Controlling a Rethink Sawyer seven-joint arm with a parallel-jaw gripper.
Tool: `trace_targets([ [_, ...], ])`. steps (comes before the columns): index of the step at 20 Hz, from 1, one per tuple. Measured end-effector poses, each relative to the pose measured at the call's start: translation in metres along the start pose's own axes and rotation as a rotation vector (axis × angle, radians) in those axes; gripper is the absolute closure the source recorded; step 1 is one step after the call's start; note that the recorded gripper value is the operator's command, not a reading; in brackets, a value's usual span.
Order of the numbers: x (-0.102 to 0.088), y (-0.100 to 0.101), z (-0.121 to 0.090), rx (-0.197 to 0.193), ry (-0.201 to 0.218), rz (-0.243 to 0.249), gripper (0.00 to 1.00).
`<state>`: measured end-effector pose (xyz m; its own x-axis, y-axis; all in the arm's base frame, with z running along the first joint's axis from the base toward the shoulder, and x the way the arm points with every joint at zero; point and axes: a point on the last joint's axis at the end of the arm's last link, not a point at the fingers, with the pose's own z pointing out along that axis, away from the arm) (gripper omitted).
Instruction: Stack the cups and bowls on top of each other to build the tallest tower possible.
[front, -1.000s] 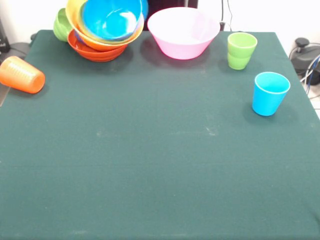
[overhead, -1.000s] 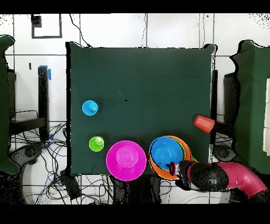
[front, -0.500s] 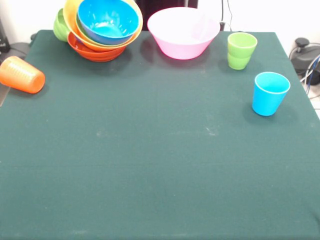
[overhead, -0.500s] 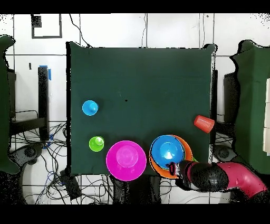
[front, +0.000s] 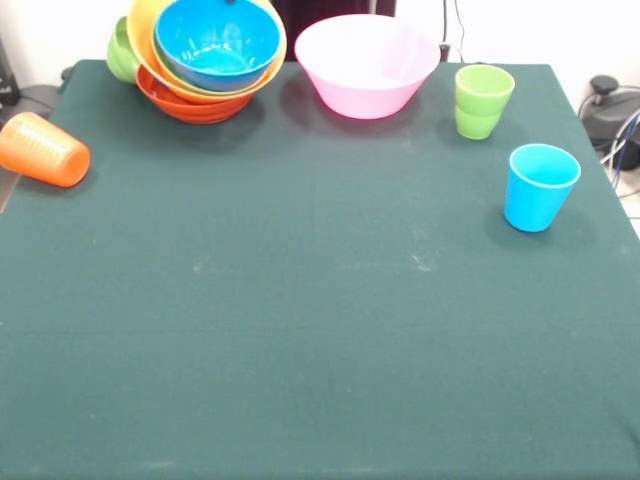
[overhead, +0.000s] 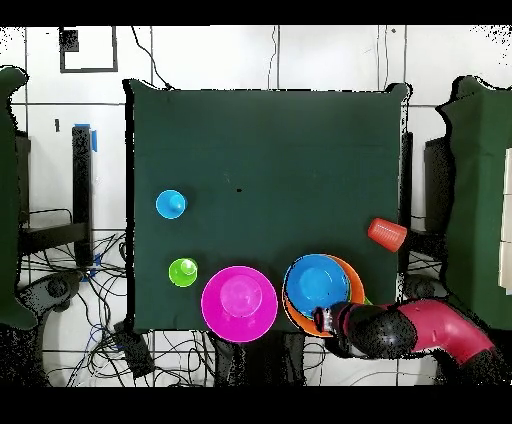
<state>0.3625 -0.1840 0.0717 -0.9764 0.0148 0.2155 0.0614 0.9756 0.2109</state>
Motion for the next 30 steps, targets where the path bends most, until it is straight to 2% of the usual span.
trace_targets([
  [2, -0.002, 0.009, 0.004, 0.040, 0.008, -0.027, 0.00],
  [5, -0.008, 0.036, 0.014, 0.131, 0.027, -0.075, 0.00],
  [6, -0.010, 0.054, 0.018, 0.183, 0.041, -0.086, 0.00],
  [8, -0.012, 0.066, 0.021, 0.215, 0.047, -0.083, 0.00],
  [9, -0.015, 0.080, 0.024, 0.255, 0.047, -0.069, 0.00],
  [10, -0.016, 0.084, 0.025, 0.268, 0.044, -0.062, 0.00],
  [14, -0.026, 0.105, 0.034, 0.331, 0.013, 0.004, 0.00],
  [18, -0.032, 0.109, 0.039, 0.347, -0.013, 0.074, 0.00],
  [30, -0.041, 0.090, 0.052, 0.295, -0.053, 0.141, 0.00],
])
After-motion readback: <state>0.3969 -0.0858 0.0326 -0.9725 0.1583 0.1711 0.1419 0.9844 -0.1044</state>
